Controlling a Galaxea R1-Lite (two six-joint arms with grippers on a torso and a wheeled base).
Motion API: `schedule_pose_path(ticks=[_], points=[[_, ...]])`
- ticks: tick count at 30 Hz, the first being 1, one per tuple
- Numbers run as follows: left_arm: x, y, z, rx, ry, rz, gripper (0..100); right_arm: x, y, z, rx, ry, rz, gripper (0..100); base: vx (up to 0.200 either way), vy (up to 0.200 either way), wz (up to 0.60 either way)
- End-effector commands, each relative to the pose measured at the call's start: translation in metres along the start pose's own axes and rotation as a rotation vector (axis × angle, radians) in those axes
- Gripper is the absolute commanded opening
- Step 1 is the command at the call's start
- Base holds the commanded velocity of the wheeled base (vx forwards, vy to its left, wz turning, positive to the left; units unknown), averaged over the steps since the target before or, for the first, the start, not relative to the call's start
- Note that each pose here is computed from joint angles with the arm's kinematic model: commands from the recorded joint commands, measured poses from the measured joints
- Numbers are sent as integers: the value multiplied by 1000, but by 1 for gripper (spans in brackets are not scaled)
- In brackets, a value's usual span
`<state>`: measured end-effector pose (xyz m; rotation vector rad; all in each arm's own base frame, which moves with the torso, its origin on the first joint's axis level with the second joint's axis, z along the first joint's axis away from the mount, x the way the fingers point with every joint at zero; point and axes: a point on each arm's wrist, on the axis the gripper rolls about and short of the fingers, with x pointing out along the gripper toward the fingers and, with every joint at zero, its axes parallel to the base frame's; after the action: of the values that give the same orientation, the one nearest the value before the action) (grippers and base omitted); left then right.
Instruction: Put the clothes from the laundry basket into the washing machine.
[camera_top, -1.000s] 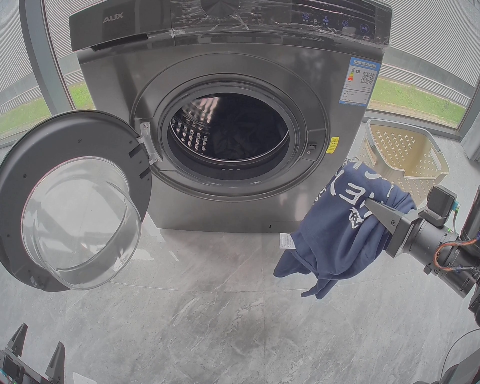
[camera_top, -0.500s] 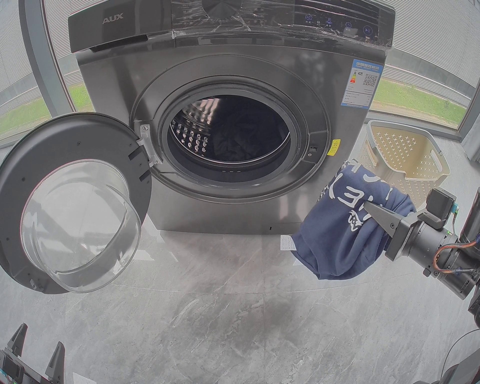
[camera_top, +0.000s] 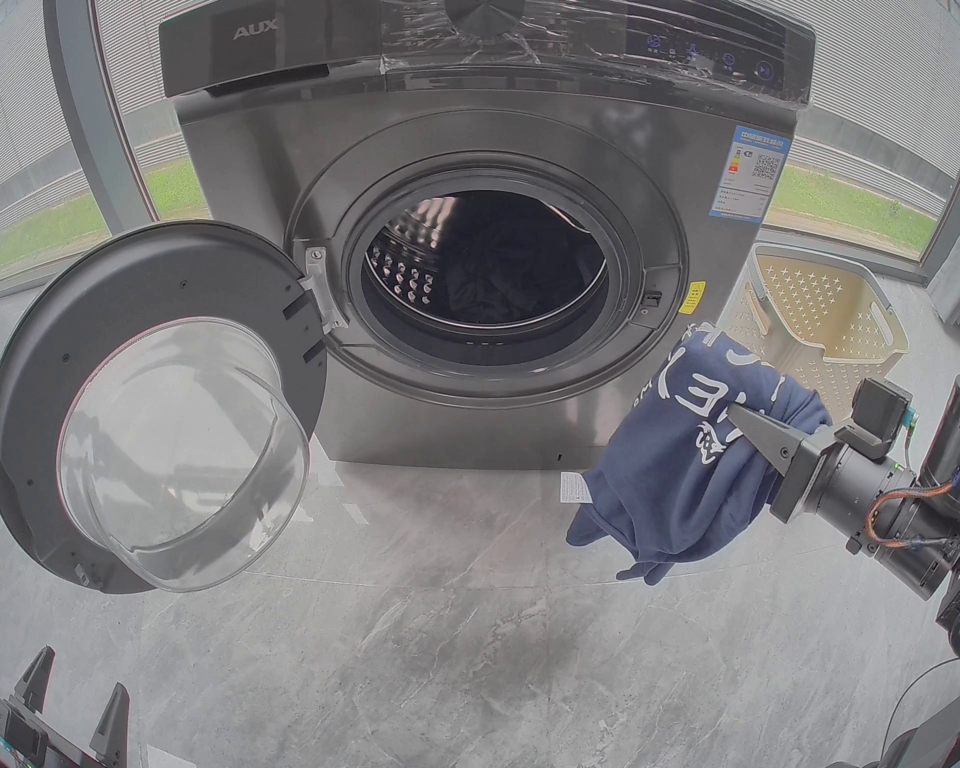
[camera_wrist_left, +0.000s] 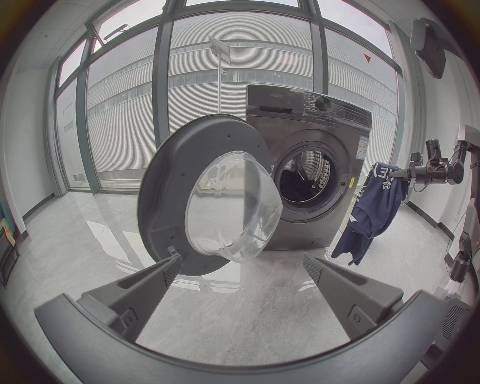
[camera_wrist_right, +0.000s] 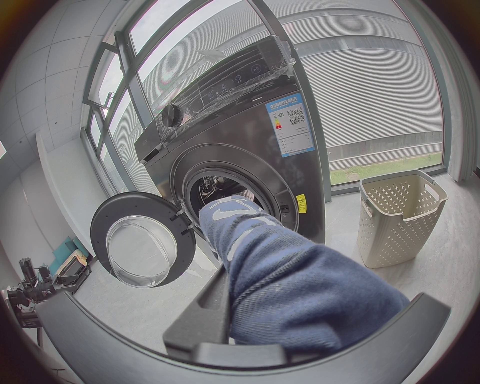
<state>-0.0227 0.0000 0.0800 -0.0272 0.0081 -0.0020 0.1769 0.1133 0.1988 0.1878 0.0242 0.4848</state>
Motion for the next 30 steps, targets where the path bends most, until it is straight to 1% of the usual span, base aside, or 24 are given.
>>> schedule_pose_path(ticks=[1, 7, 13, 25, 30], points=[[0, 0, -4, 0, 1, 1, 100, 0, 0, 0, 0, -1, 1, 0, 0, 0, 0], [0, 0, -4, 0, 1, 1, 100, 0, 0, 0, 0, 0, 2, 0, 0, 0, 0], [0, 0, -4, 0, 1, 1, 100, 0, 0, -1, 0, 2, 2, 0, 0, -200, 0], [0, 0, -4, 0, 1, 1, 100, 0, 0, -1, -1, 7, 4, 0, 0, 0, 0], [0, 0, -4, 0, 1, 1, 100, -1, 1, -4, -1, 14, 9, 0, 200, 0, 0]])
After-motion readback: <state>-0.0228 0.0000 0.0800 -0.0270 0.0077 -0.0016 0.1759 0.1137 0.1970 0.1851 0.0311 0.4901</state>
